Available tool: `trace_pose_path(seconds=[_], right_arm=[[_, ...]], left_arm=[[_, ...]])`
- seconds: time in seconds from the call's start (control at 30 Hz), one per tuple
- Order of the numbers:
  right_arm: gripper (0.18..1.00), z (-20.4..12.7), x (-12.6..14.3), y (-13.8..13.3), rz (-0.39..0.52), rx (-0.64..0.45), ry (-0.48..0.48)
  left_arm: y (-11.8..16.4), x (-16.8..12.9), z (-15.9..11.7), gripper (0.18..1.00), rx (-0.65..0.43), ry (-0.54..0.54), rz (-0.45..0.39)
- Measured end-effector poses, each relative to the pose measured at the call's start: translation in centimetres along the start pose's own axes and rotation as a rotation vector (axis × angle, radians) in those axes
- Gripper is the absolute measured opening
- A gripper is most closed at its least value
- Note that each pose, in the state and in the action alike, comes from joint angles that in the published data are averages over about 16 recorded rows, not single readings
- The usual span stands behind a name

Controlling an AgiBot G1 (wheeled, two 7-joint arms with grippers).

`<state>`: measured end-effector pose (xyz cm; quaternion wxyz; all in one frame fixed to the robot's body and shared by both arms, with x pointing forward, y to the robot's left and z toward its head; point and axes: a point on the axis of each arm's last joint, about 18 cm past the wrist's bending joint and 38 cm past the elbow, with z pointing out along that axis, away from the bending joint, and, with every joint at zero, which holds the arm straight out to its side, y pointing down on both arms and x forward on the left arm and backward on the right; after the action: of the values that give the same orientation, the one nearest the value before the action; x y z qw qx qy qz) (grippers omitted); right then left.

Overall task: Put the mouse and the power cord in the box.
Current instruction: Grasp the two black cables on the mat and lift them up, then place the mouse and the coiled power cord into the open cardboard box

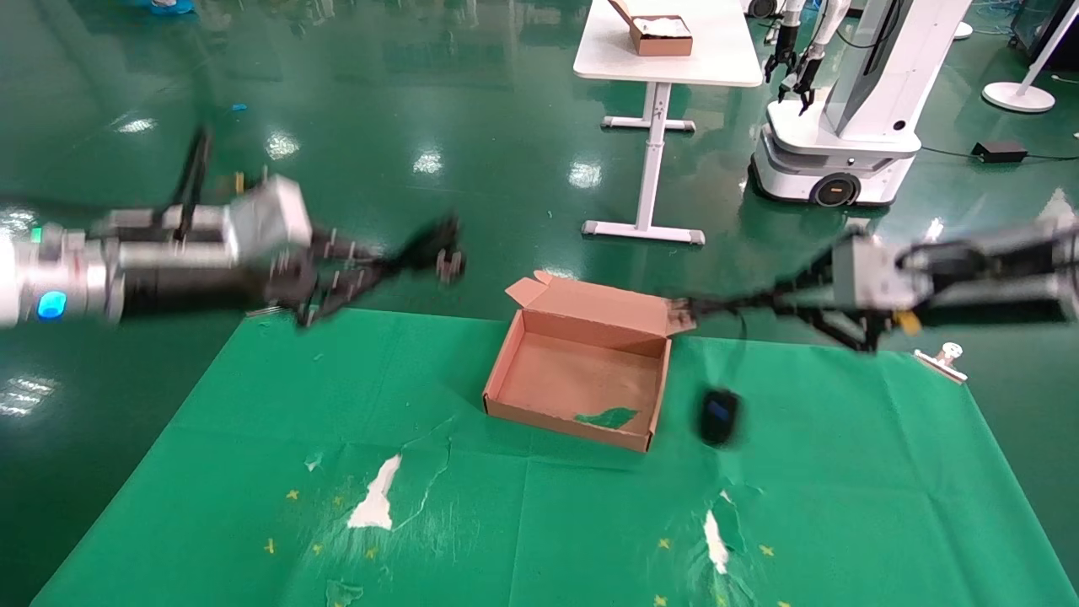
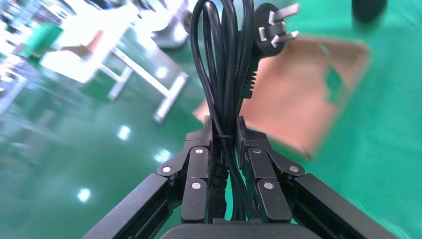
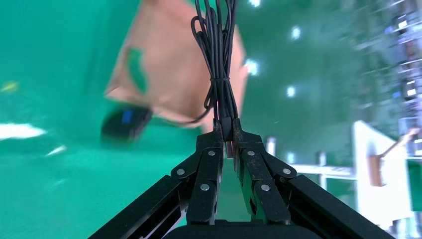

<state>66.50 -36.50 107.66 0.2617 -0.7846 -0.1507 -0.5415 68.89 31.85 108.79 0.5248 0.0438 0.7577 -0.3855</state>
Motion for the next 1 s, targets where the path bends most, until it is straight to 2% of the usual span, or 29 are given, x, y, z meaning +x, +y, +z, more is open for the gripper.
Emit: trace_pose_path(seconds=[0.2,0.43,0.67,0.83,1.0], right_arm=[[0.209,2.9,2.7,-3.4,-0.038,0.057,0.070],[0.209,9.6,2.3,-5.0,-0.015,0.041,0.131],[0.209,14.6,0.0,-3.7,0.044,-0.064,0.183],[0.209,16.6,-1.8,-2.6,0.088,-0.126,0.202],[0.209,17.8,-3.3,-2.2,0.111,-0.138,0.198]], left_arm=[[-5.4,-3.1,2.3,0.266,0.088,-0.099,-0.023],[-9.4,-4.2,4.9,0.266,0.134,-0.141,-0.049],[-9.7,-3.4,5.5,0.266,0.147,-0.120,-0.029],[-8.9,-2.3,5.4,0.266,0.150,-0.085,0.002],[-8.1,-1.3,5.5,0.266,0.146,-0.059,0.037]])
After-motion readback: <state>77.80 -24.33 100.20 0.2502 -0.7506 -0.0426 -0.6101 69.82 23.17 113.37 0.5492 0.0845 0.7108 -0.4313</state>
